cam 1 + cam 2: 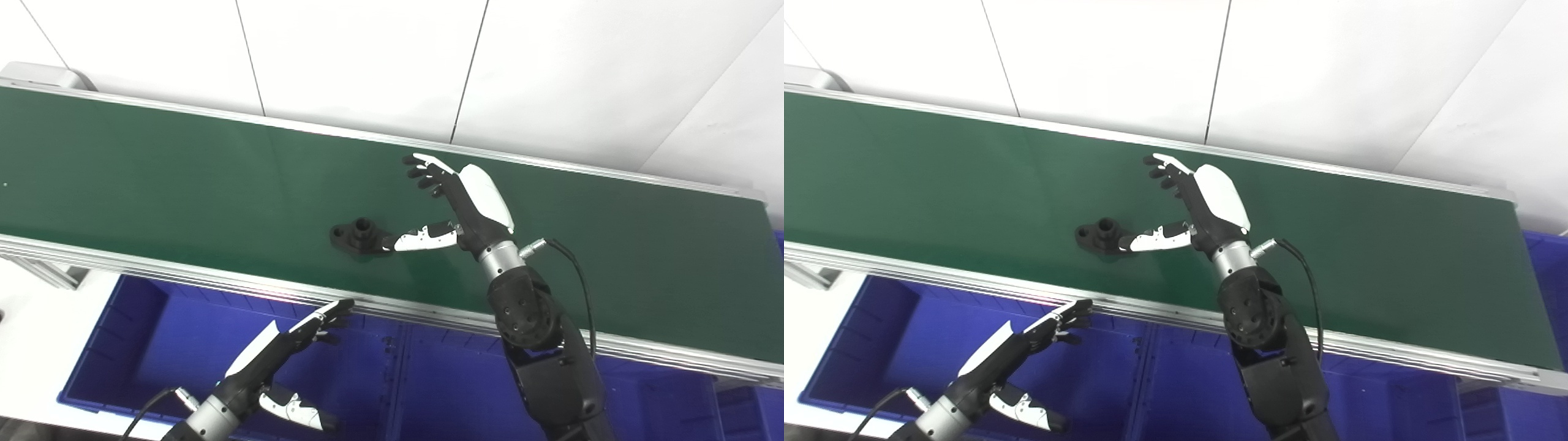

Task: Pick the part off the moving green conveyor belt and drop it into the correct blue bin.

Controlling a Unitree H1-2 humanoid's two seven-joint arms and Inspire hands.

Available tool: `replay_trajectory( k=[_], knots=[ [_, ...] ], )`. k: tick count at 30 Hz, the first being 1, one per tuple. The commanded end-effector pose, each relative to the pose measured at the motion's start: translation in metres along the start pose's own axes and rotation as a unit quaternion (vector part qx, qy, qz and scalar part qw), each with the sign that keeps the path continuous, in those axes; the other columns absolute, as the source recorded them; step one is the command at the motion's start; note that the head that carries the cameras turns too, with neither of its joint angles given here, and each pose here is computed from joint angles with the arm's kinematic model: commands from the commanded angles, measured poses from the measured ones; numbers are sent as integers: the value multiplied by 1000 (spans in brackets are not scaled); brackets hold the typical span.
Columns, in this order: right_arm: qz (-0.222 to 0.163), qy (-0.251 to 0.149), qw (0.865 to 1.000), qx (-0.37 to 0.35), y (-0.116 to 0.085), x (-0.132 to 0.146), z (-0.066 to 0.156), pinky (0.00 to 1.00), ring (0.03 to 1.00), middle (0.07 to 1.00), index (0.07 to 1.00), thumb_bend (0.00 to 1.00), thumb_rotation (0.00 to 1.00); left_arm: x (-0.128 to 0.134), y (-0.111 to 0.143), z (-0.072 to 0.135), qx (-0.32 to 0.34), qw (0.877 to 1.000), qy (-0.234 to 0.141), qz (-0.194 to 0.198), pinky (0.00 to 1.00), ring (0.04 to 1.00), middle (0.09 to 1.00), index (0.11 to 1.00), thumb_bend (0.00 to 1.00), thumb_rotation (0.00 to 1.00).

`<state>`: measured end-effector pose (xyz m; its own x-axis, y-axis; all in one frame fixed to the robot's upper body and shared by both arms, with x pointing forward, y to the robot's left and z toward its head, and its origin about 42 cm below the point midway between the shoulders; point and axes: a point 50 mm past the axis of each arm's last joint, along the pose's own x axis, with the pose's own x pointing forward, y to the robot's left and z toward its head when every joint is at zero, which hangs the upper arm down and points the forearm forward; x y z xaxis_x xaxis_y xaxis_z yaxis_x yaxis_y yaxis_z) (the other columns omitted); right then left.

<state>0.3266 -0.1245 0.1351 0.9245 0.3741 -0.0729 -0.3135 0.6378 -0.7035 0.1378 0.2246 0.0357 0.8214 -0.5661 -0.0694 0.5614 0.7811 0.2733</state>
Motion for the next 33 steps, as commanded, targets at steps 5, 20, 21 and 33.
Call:
replay_trajectory(
  k=[5,20,21,33],
  knots=[
    [8,-16,999,-35,0,13,10,670,736,784,837,854,246,1,4,9,22,999,-31,9,753,854,905,922,982,406],
    [46,3,996,-79,25,9,-15,647,724,765,810,796,75,1,-2,13,29,999,-41,18,778,861,902,918,971,403],
    [47,3,996,-82,26,8,-16,640,717,760,808,785,64,0,-2,14,30,999,-42,18,779,861,902,919,973,405],
    [53,3,984,-170,17,-4,-28,243,316,476,649,549,0,0,-2,16,26,998,-47,18,816,885,918,932,976,408]
  ],
)
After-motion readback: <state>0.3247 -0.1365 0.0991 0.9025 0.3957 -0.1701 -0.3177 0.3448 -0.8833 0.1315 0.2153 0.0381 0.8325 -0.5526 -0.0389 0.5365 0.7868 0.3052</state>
